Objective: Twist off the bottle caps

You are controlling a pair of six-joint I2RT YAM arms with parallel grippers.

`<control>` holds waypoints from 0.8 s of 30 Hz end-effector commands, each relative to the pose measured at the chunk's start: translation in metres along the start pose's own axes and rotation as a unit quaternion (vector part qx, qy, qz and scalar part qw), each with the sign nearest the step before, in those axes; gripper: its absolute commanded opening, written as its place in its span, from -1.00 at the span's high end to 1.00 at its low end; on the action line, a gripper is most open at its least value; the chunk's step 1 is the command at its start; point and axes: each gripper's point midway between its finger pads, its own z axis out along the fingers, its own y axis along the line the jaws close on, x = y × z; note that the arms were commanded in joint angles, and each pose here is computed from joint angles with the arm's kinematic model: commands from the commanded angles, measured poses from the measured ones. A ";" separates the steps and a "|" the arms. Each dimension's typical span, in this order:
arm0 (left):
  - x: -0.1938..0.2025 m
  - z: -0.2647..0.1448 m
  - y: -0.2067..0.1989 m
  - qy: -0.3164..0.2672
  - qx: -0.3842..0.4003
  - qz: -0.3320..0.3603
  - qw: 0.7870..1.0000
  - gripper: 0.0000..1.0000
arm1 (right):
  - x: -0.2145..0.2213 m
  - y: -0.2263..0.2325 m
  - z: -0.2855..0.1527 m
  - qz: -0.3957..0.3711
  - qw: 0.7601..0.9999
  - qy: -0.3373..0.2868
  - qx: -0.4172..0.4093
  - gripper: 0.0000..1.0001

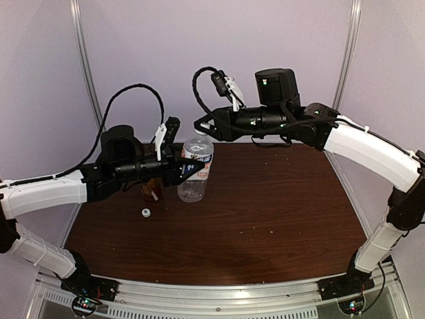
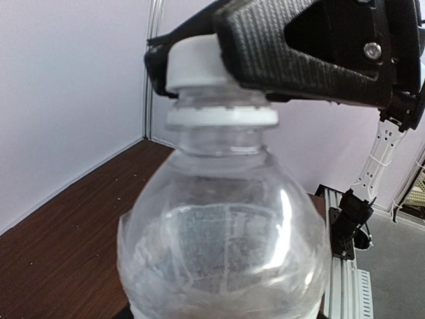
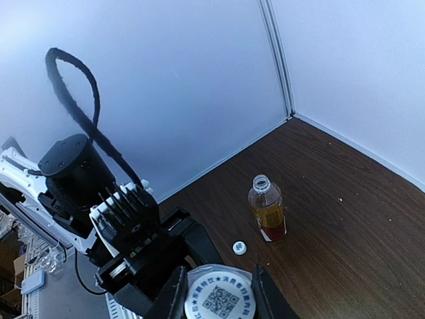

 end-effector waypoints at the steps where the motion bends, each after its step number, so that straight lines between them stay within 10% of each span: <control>1: -0.035 -0.012 -0.031 -0.052 0.067 0.044 0.995 0.33 | -0.004 0.021 -0.012 -0.058 0.995 -0.010 -0.075 0.73; 11: -0.042 -0.050 -0.111 -0.074 0.297 0.069 0.950 0.32 | 0.029 0.090 -0.050 -0.190 0.918 0.018 -0.346 0.58; 24: -0.039 -0.042 -0.107 -0.067 0.297 0.054 0.951 0.33 | 0.020 0.076 -0.042 -0.163 0.937 0.022 -0.309 0.27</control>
